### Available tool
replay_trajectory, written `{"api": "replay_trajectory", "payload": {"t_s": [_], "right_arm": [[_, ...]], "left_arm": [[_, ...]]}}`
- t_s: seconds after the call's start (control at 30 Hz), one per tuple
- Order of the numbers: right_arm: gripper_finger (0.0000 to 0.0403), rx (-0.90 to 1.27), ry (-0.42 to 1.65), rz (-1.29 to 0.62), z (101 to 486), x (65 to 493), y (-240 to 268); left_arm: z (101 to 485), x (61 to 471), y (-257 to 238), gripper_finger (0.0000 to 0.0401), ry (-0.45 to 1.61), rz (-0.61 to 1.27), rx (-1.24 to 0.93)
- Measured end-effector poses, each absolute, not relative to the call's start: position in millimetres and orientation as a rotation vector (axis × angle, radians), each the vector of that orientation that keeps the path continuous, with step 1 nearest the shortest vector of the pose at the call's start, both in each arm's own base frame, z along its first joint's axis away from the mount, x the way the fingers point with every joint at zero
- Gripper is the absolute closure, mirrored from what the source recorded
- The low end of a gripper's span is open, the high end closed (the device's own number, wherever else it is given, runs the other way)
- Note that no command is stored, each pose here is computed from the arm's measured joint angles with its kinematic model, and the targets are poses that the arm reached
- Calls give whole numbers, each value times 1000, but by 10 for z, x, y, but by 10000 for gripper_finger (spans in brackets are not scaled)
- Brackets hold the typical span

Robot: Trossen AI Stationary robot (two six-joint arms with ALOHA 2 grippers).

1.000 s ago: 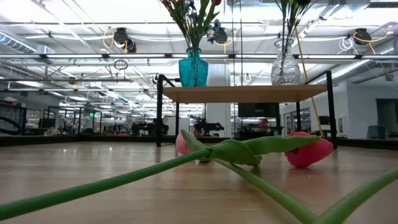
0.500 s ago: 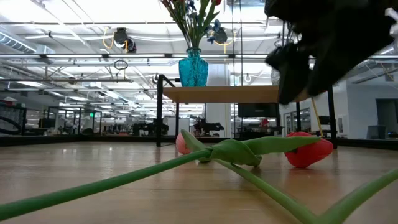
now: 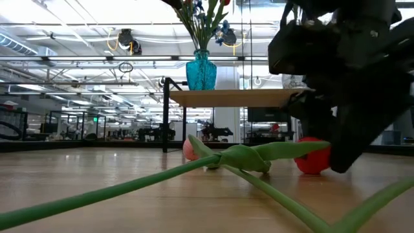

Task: Pick and place flowers into a vace then onto a shelf
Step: Put the red tulip into the transparent vase on the shelf

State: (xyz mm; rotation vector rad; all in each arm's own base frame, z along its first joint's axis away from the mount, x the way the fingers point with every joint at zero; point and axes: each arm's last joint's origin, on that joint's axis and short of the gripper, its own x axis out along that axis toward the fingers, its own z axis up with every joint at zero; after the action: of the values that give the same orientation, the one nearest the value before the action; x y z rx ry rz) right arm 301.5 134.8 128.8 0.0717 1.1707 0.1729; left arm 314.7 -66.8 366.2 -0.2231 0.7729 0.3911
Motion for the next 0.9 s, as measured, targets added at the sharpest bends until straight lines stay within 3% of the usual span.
{"api": "replay_trajectory", "payload": {"t_s": [0.23, 0.57, 0.77, 0.9], "right_arm": [[389, 120, 1103, 175, 1653, 2913, 1295], [399, 71, 882, 111, 2499, 2497, 1066], [395, 38, 818, 61, 2660, 2393, 976], [395, 28, 824, 62, 2659, 2384, 972]], "left_arm": [[3662, 3159, -615, 226, 772, 406, -230], [3593, 3444, -555, 226, 705, 254, -418], [3209, 3893, -624, 226, 750, -20, -411], [3013, 4086, -678, 226, 751, -103, -456]]}}
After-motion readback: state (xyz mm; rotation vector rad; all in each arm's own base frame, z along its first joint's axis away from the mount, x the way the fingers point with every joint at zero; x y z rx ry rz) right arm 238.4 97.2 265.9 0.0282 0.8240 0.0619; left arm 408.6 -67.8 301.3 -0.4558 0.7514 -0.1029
